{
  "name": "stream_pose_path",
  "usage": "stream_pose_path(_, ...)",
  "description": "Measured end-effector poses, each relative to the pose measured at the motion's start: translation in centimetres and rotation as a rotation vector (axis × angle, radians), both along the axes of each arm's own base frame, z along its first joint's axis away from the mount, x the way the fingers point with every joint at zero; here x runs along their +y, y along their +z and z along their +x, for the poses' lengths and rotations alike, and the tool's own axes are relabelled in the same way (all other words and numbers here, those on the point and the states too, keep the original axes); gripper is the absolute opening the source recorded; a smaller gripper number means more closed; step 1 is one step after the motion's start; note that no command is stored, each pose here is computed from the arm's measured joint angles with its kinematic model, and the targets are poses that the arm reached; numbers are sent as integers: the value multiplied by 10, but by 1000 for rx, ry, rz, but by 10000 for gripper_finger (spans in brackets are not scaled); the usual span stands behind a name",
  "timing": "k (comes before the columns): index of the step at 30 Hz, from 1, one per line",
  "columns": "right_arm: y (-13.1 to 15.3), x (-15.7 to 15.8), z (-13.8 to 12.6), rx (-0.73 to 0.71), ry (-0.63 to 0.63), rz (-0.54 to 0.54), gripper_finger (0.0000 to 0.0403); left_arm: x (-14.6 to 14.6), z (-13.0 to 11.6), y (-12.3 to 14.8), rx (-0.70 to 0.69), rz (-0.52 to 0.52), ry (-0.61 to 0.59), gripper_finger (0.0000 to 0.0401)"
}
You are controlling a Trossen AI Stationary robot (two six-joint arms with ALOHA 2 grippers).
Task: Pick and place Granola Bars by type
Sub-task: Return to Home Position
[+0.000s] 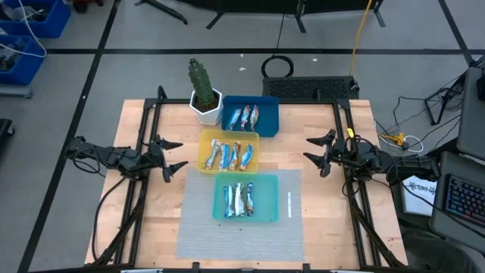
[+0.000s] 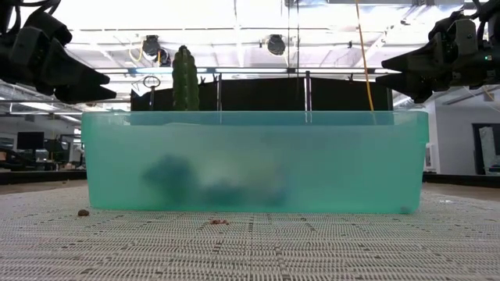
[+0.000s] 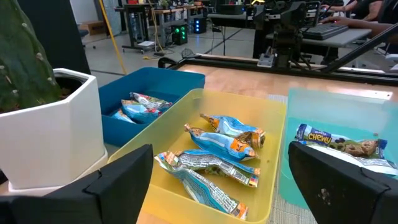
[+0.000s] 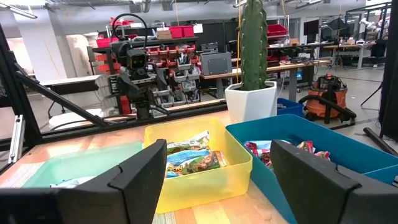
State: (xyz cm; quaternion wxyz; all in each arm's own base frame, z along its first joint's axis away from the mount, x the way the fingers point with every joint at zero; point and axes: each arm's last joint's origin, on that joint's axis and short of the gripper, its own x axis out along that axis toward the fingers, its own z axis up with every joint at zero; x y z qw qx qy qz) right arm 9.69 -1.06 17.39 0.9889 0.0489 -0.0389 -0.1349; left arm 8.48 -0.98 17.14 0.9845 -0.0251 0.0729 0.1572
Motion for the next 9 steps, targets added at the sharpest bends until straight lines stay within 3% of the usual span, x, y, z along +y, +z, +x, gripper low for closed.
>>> stream_pose_path(9, 0, 0, 0, 0, 0, 0, 279, 0, 0, 0, 0, 0, 0, 381)
